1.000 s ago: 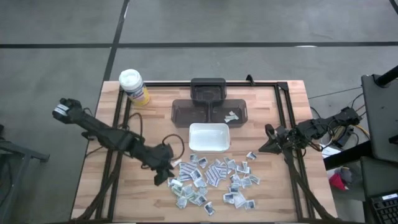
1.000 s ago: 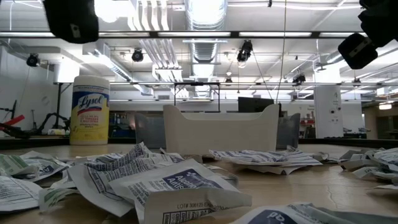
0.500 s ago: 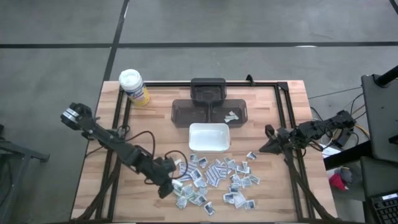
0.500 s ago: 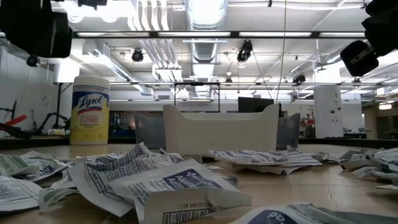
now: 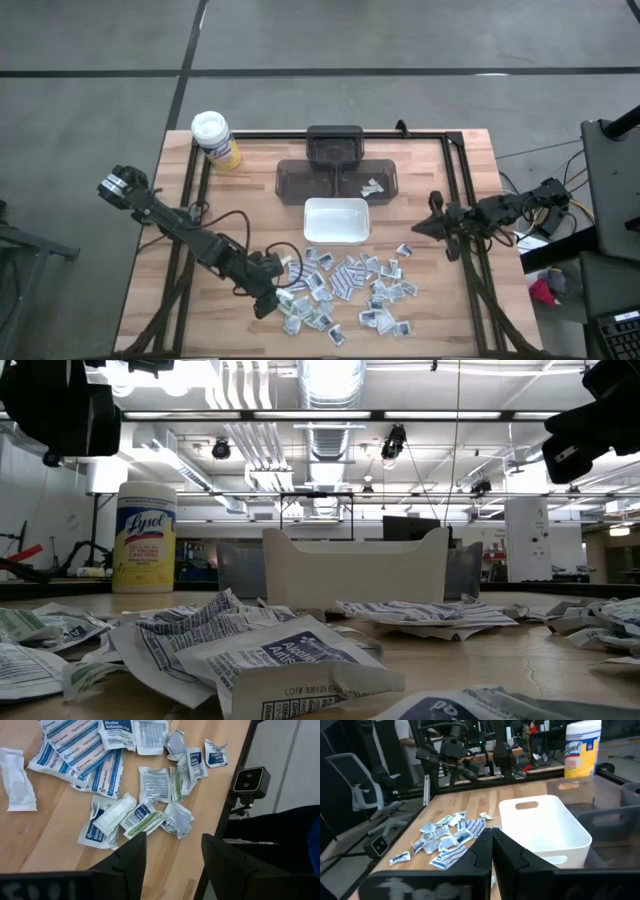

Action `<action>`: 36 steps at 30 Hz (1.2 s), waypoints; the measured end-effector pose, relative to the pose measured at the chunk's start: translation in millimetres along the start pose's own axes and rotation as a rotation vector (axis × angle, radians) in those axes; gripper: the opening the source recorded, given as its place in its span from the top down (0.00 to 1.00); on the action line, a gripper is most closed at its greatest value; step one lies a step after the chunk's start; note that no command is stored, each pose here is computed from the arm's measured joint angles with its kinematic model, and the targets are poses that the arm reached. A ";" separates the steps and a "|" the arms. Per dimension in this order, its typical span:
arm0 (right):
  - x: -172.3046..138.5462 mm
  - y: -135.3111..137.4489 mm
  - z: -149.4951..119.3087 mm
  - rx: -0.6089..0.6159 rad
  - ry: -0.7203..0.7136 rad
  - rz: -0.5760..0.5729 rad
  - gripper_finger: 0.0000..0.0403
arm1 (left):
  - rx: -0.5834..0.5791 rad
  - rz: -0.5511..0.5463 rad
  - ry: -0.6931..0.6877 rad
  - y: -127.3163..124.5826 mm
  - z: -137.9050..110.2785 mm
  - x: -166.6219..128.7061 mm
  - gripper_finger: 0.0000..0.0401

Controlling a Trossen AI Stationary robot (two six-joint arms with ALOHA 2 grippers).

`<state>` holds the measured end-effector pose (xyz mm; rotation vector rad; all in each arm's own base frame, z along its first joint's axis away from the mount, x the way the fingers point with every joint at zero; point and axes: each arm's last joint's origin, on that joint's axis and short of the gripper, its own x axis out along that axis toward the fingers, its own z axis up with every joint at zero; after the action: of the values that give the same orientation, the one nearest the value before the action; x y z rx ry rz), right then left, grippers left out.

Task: Pick & Place First Aid Supplies
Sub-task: Put the green bandage into the bottom right black bin

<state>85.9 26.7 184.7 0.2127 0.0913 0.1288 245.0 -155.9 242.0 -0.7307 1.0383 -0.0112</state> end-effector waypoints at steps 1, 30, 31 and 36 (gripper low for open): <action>-0.3 0.2 0.9 0.000 -0.003 0.002 0.98 | 0.001 0.000 0.000 0.0 0.0 0.0 0.54; 2.0 -1.0 -6.9 -0.088 0.027 -0.004 0.98 | 0.219 0.180 0.076 -8.3 -9.8 52.7 0.54; 2.0 -1.0 -6.9 -0.090 0.027 -0.003 0.98 | 0.236 0.207 0.092 -8.8 -9.5 55.1 0.54; 2.0 -1.0 -6.9 -0.091 0.027 -0.003 0.98 | 0.329 0.288 0.151 -12.8 -7.7 71.0 0.54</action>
<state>87.2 27.4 177.7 0.1204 0.1126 0.1325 280.7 -194.1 191.6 -0.2815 1.2430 0.0117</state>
